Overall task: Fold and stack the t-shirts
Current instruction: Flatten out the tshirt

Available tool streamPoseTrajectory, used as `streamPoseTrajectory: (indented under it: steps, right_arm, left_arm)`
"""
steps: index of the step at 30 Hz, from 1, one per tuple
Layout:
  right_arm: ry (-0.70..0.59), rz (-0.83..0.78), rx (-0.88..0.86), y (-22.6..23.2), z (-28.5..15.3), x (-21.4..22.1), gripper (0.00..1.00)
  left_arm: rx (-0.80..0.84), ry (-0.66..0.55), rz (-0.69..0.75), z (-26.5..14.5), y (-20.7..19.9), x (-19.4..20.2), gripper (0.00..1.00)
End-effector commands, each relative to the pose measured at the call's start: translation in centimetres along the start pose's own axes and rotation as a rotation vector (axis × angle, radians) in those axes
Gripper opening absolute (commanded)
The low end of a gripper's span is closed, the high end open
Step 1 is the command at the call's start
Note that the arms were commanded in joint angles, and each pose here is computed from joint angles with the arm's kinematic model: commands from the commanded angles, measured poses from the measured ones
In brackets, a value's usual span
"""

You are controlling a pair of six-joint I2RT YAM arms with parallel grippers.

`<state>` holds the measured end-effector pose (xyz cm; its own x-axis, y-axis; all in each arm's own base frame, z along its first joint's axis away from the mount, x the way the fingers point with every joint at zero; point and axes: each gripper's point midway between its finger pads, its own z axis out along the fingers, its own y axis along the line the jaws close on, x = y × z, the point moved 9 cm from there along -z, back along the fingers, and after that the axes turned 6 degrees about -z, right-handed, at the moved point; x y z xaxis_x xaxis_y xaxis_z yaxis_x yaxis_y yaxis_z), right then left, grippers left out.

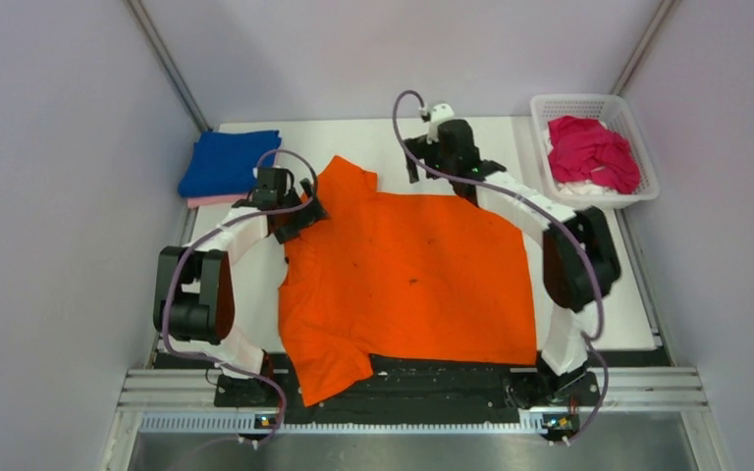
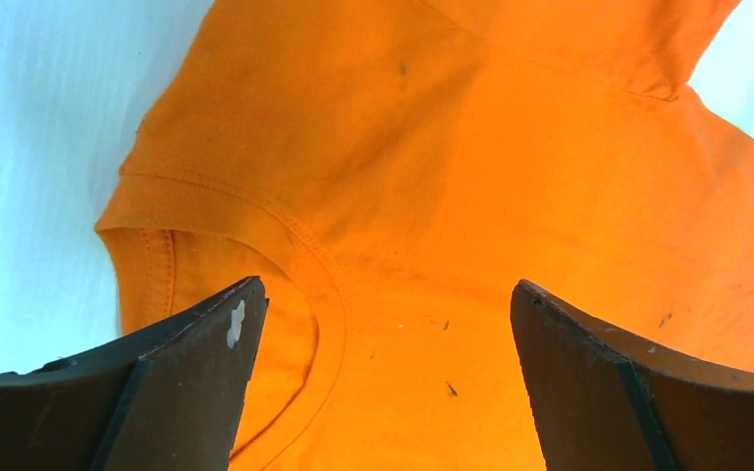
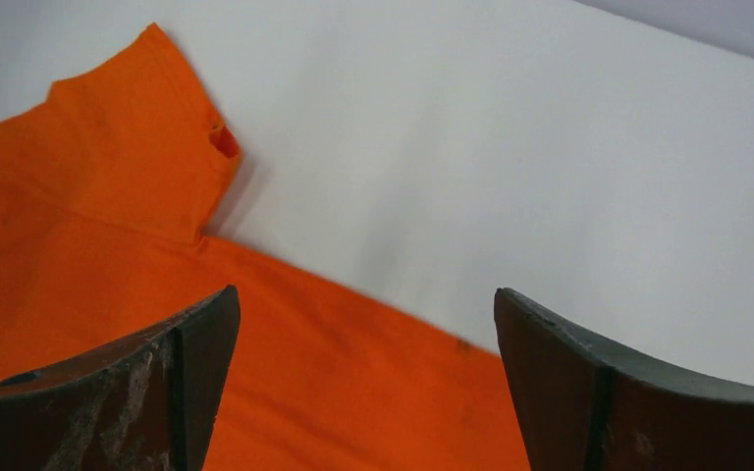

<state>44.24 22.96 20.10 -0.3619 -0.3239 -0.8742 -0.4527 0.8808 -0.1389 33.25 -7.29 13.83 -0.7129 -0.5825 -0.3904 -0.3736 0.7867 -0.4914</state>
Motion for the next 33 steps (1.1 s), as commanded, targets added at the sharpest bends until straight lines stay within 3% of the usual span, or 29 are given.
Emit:
streamPoseTrajectory:
  steps: [1, 7, 13, 22, 33]
  right_arm:
    - [0.022, 0.201, 0.055, 0.3, -6.3, 3.8, 0.99]
    - [0.137, 0.275, 0.115, -0.1, -9.8, 10.4, 0.99]
    - [0.258, 0.388, 0.164, -2.0, -9.7, 13.9, 0.99]
    - [0.406, 0.443, 0.239, -5.2, -5.4, 15.6, 0.99]
    - [0.432, 0.48, 0.178, -9.9, 1.4, 15.4, 0.99]
  left_arm:
    - [-0.011, -0.05, 0.076, -2.4, -1.7, -0.6, 0.99]
    - [-0.009, 0.048, 0.118, 0.0, -2.8, 0.5, 0.98]
    - [-0.077, 0.056, 0.133, 3.2, -3.8, -0.3, 0.98]
    - [-0.262, 0.037, 0.16, 8.6, -4.1, -3.4, 0.98]
    - [-0.225, 0.005, 0.162, 14.6, -6.3, -8.6, 0.98]
